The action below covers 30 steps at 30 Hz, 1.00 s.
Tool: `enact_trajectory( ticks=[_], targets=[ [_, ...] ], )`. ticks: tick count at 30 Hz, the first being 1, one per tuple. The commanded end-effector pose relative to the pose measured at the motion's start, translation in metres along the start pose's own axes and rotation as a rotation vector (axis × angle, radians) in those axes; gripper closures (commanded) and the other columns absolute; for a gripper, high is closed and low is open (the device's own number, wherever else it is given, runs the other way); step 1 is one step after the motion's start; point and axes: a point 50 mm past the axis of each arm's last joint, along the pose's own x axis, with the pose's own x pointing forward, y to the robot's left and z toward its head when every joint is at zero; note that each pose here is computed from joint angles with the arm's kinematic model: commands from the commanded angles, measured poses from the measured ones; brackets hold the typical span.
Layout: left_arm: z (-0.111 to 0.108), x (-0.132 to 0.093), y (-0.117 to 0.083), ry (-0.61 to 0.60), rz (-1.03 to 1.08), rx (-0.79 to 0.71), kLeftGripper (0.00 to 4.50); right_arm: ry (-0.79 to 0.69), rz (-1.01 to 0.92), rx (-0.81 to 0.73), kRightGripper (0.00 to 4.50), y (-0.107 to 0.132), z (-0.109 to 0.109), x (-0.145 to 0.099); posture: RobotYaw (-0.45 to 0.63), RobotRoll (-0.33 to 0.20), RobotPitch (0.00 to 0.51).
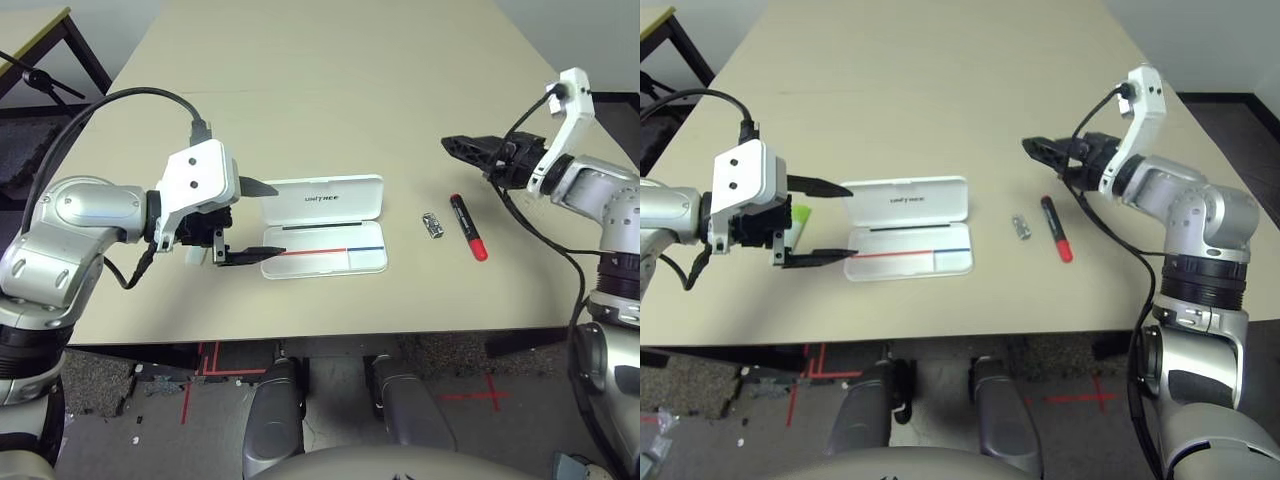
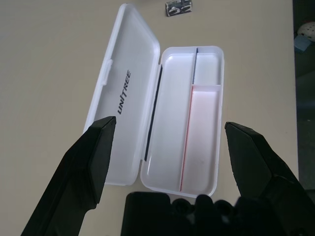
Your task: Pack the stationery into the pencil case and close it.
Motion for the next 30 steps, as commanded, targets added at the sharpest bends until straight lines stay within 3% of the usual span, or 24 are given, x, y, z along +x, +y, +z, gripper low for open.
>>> enact_trajectory(
  ticks=[1,21,24,30],
  targets=[
    [0.001,0.001,0.001,0.004,-0.004,0.011,0.03,0.107,-0.05,-0.02,0.0,-0.005,-0.014,-0.003,-0.05,0.0,0.17],
    [0.003,0.004,-0.002,0.006,-0.001,0.023,0.03,0.354,-0.077,-0.073,0.0,-0.017,-0.067,0.011,-0.02,0.0,0.155],
    [0.003,0.004,-0.002,0.008,0.002,0.024,0.0,0.354,-0.088,-0.077,0.65,-0.02,-0.067,0.011,-0.02,0.0,0.156],
    [0.002,0.002,-0.002,0.014,0.001,0.021,0.0,0.31,-0.088,-0.095,2.96,-0.023,-0.052,0.009,-0.02,0.0,0.157]
  ],
)
